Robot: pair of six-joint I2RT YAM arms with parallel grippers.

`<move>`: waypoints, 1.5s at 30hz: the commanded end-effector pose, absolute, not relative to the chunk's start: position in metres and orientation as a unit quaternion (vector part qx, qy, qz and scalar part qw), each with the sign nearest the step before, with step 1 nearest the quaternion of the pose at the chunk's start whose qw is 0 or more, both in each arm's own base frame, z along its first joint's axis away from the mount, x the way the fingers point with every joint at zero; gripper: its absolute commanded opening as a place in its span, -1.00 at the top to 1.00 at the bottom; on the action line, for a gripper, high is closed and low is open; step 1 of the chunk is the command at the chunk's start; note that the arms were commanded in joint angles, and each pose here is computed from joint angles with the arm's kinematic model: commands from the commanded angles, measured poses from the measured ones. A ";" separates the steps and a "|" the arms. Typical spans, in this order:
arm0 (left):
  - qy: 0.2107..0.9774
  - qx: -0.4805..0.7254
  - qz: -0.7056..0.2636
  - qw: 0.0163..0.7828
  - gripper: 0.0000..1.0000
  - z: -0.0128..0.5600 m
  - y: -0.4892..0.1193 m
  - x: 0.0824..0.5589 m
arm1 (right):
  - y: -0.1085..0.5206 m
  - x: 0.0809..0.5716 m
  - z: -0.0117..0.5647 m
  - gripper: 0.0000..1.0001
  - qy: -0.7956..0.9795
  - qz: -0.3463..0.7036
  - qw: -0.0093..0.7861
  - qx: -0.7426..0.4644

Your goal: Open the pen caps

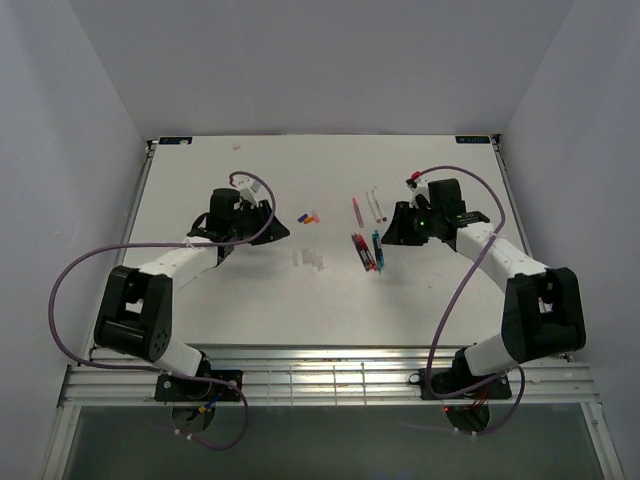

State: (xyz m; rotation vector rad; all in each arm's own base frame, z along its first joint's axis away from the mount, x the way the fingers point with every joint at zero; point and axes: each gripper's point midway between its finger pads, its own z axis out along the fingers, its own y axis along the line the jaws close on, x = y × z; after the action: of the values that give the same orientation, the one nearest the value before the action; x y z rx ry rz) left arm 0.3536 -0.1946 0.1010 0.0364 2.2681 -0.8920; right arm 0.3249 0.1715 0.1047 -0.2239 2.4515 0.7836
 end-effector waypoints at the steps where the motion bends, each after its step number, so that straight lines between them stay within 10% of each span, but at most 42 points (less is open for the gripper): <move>1: 0.884 0.006 -0.268 0.383 0.07 0.132 -0.146 0.364 | 0.190 0.306 0.124 0.13 0.891 0.326 0.295 -0.116; 13: 0.930 -0.053 -0.024 0.362 -0.01 0.114 0.015 0.344 | 0.237 0.238 0.137 0.09 0.847 0.396 0.289 -0.207; 25: 0.928 -0.173 0.008 0.329 -0.25 0.078 0.079 0.342 | 0.255 0.192 0.126 0.03 0.816 0.427 0.279 -0.271; 28: 0.928 -0.169 0.005 0.331 -0.68 0.070 0.080 0.342 | 0.252 0.190 0.125 0.02 0.814 0.422 0.287 -0.277; 45: 0.934 -0.196 0.003 0.299 -0.52 0.027 0.112 0.318 | 0.249 0.184 0.121 0.01 0.810 0.424 0.293 -0.280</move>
State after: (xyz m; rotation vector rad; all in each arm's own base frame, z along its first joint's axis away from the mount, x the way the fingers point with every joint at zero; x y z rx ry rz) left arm 0.3114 0.1143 0.0252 -0.5739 2.5043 0.0581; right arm 0.1810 0.2458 0.1143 -0.7156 2.2208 1.1278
